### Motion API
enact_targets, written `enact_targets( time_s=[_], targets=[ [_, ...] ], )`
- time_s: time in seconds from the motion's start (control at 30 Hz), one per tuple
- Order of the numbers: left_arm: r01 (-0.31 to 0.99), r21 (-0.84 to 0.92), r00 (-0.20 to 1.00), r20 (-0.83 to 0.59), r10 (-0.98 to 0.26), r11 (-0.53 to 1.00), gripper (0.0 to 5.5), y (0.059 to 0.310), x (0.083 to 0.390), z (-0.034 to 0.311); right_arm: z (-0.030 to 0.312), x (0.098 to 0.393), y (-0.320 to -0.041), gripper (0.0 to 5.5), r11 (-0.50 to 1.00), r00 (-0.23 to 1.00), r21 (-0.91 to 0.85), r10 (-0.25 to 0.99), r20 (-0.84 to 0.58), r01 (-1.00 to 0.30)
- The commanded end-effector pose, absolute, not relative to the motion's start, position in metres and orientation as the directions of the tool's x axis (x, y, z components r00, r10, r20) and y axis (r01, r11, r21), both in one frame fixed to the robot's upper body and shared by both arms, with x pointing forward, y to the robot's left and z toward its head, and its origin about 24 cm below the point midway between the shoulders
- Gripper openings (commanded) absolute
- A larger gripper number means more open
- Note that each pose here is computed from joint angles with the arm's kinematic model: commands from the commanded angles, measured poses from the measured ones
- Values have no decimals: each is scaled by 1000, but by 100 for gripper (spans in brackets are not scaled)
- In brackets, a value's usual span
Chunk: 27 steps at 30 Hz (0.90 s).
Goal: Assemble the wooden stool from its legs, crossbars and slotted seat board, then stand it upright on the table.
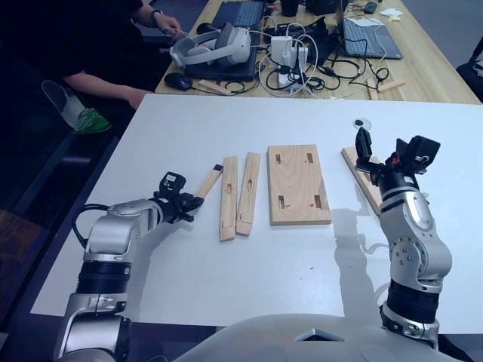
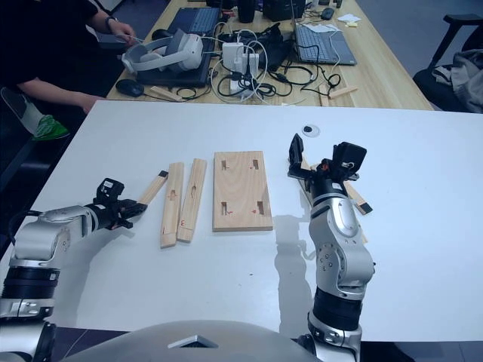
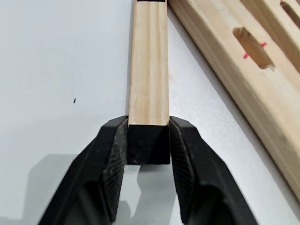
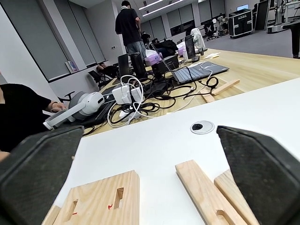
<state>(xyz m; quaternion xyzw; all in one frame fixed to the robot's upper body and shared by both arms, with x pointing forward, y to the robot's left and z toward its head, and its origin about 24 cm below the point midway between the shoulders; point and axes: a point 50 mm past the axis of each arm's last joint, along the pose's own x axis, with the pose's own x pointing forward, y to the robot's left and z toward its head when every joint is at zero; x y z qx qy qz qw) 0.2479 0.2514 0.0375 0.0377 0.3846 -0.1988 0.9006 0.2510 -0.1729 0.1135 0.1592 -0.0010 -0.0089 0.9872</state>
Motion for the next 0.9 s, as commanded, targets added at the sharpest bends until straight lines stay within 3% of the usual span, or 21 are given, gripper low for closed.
enact_targets(
  time_s=[0.03, 0.4, 0.6, 0.73, 0.9],
  targets=[
    [364, -133, 579, -743, -336, 922, 128, 245, 242, 19, 117, 261, -176, 540, 948, 1000, 317, -25, 2, 23],
    [330, 4, 776, -571, -269, 944, 128, 252, 277, 56, 123, 272, -191, 540, 934, 994, 347, -104, 31, 87],
    [295, 77, 896, -370, -248, 952, 128, 253, 291, 88, 147, 284, -195, 540, 944, 991, 327, -75, 108, 36],
    [246, 77, 950, -219, -224, 966, 128, 256, 302, 112, 165, 293, -179, 540, 933, 984, 332, 89, 154, -136],
    [327, 79, 945, -45, -324, 942, 128, 238, 310, 140, 185, 294, -142, 540, 821, 908, 387, 374, 190, -419]
  ],
)
